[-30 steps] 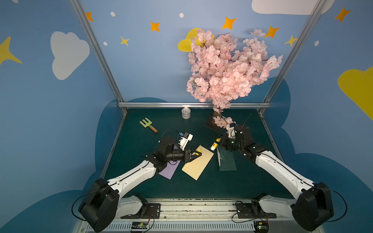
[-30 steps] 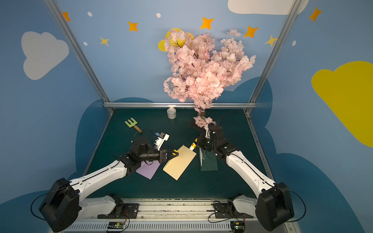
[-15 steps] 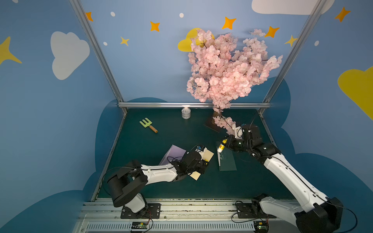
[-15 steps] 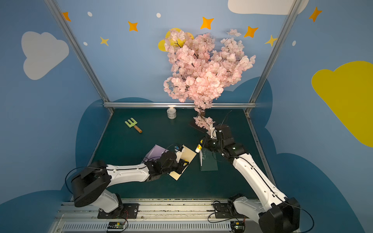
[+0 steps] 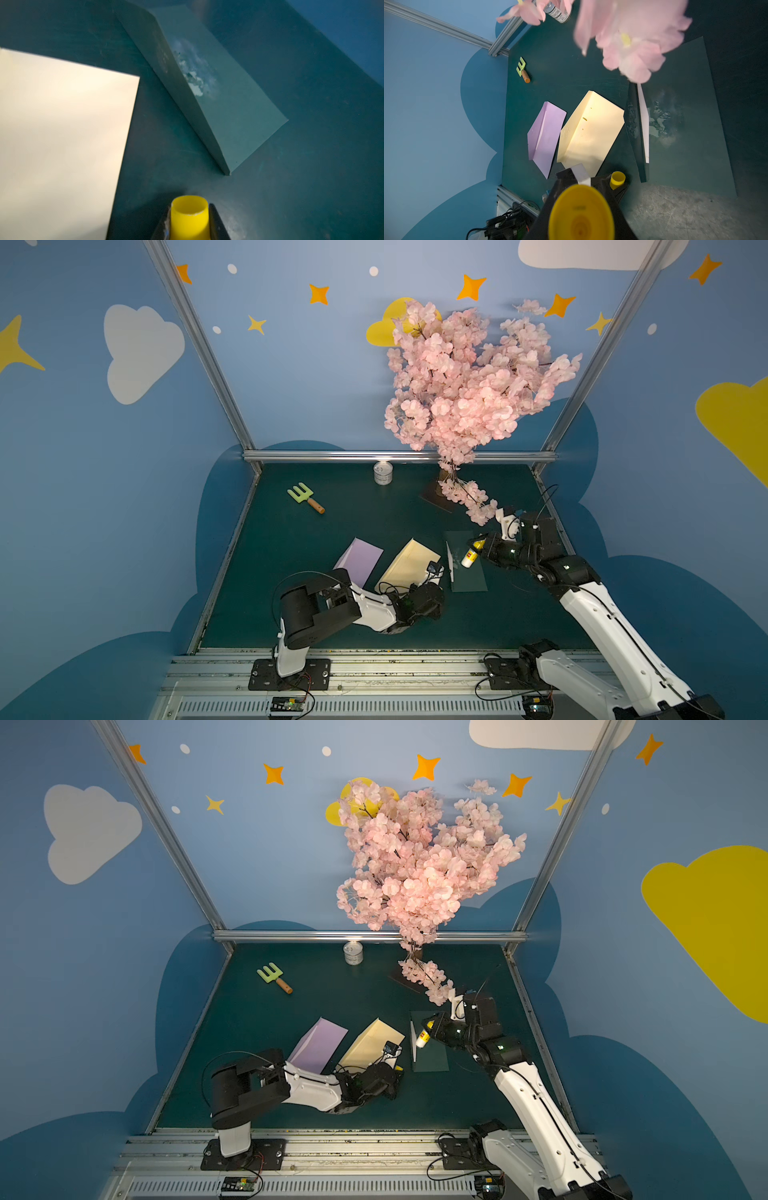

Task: Seal the envelope with a glue stick
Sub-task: Place the lid at the center of the board.

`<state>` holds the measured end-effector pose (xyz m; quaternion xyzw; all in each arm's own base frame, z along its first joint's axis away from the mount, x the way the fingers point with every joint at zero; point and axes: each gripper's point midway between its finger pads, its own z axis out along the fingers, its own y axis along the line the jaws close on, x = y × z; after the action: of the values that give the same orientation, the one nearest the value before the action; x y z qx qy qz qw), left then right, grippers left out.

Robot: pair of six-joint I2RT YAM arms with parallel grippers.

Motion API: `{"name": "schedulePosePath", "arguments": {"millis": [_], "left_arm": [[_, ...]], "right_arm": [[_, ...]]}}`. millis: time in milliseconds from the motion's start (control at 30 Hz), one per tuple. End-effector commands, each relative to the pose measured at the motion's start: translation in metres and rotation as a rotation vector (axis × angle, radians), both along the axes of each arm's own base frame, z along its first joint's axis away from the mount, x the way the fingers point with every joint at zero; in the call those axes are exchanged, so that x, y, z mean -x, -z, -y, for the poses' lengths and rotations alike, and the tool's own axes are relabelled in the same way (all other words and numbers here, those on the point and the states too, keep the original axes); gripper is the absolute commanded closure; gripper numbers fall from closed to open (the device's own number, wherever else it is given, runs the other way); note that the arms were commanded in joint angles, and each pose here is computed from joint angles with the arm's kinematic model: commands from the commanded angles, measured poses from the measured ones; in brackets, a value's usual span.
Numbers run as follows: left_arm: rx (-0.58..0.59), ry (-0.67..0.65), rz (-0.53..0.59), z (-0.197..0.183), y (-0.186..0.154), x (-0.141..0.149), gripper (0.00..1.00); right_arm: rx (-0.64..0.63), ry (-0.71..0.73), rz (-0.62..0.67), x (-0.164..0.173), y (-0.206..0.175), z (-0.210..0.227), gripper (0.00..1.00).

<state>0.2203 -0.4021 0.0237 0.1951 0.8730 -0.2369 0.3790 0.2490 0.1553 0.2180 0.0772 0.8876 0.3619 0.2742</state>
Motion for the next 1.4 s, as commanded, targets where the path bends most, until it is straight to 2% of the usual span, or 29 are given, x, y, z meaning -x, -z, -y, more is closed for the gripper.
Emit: {"name": "schedulePosePath", "arguments": {"millis": [0, 167, 300, 400, 433, 533, 733, 900, 1367], "left_arm": [[0.027, -0.056, -0.017, -0.002, 0.002, -0.004, 0.97], [0.030, -0.002, -0.076, 0.004, 0.012, 0.007, 0.95], [0.002, 0.030, -0.101, 0.009, 0.013, 0.012, 0.89], [-0.015, 0.016, -0.112, 0.007, 0.015, 0.012, 0.85], [-0.015, 0.009, -0.113, 0.007, 0.015, 0.011, 0.78], [-0.026, -0.004, -0.113, 0.005, 0.014, 0.010, 0.71], [-0.080, -0.014, -0.114, 0.004, 0.015, 0.007, 0.68], [-0.106, 0.004, -0.114, 0.010, 0.015, 0.006, 0.52], [-0.087, 0.025, -0.102, 0.012, 0.005, 0.006, 0.50]], "right_arm": [[-0.007, -0.022, 0.009, 0.011, 0.002, 0.001, 1.00], [-0.003, -0.002, 0.004, 0.023, 0.010, 0.008, 1.00], [0.010, 0.019, 0.014, 0.032, 0.012, 0.016, 1.00], [0.021, 0.029, 0.006, 0.036, 0.017, 0.020, 1.00], [0.024, 0.030, 0.001, 0.038, 0.019, 0.021, 1.00], [0.031, 0.028, 0.004, 0.040, 0.018, 0.022, 1.00], [0.038, 0.036, 0.016, 0.041, 0.014, 0.027, 1.00], [0.032, 0.041, 0.017, 0.043, 0.014, 0.028, 1.00], [0.046, 0.037, 0.017, 0.040, 0.016, 0.031, 1.00]]}}
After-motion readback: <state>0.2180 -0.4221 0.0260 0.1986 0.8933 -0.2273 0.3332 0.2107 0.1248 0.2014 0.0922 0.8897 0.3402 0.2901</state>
